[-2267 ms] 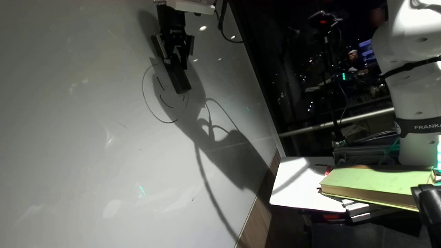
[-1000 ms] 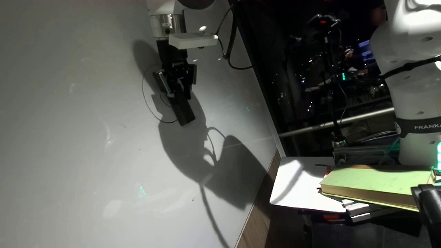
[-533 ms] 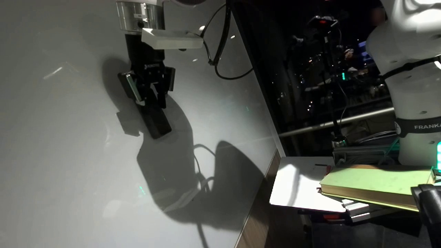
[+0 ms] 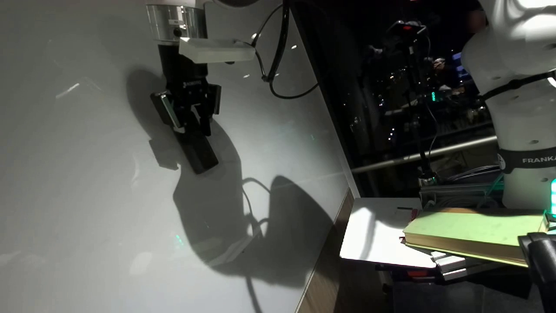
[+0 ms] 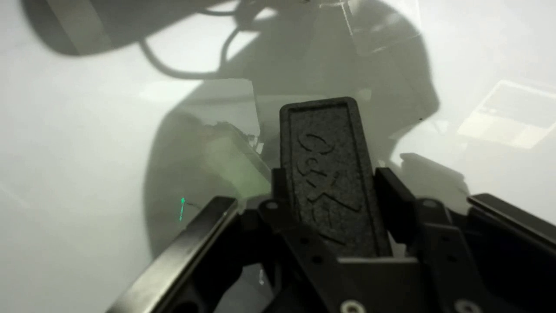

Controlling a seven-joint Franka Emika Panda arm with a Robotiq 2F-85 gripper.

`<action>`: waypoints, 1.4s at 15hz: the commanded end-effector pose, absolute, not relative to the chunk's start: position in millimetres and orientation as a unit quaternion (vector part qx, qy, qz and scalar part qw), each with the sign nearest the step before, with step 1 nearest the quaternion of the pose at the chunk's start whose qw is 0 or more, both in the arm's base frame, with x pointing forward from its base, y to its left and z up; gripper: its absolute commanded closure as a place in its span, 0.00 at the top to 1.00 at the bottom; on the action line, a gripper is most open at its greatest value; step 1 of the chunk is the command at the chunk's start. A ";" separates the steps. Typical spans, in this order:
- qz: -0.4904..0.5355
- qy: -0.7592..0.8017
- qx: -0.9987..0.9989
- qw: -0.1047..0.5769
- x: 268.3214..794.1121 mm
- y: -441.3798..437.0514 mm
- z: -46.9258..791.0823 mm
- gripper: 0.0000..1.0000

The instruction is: Use the duster to wipe the white board

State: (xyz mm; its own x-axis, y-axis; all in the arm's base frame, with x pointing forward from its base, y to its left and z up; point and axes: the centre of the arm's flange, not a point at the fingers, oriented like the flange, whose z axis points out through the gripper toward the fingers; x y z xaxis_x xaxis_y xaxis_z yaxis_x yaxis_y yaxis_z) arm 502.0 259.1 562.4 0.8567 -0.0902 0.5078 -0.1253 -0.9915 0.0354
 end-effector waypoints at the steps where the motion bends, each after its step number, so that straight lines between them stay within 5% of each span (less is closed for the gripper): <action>1: 0.294 -0.073 0.952 0.046 555.2 212.3 596.3 0.27; 21: 0.315 -0.107 0.941 0.063 541.8 186.8 736.1 0.27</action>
State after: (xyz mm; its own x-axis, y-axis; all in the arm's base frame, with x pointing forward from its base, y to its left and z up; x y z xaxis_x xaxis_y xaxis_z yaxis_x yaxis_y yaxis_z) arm 500.0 185.7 674.3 0.8412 -0.1802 0.5098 -0.2651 -0.9592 0.0984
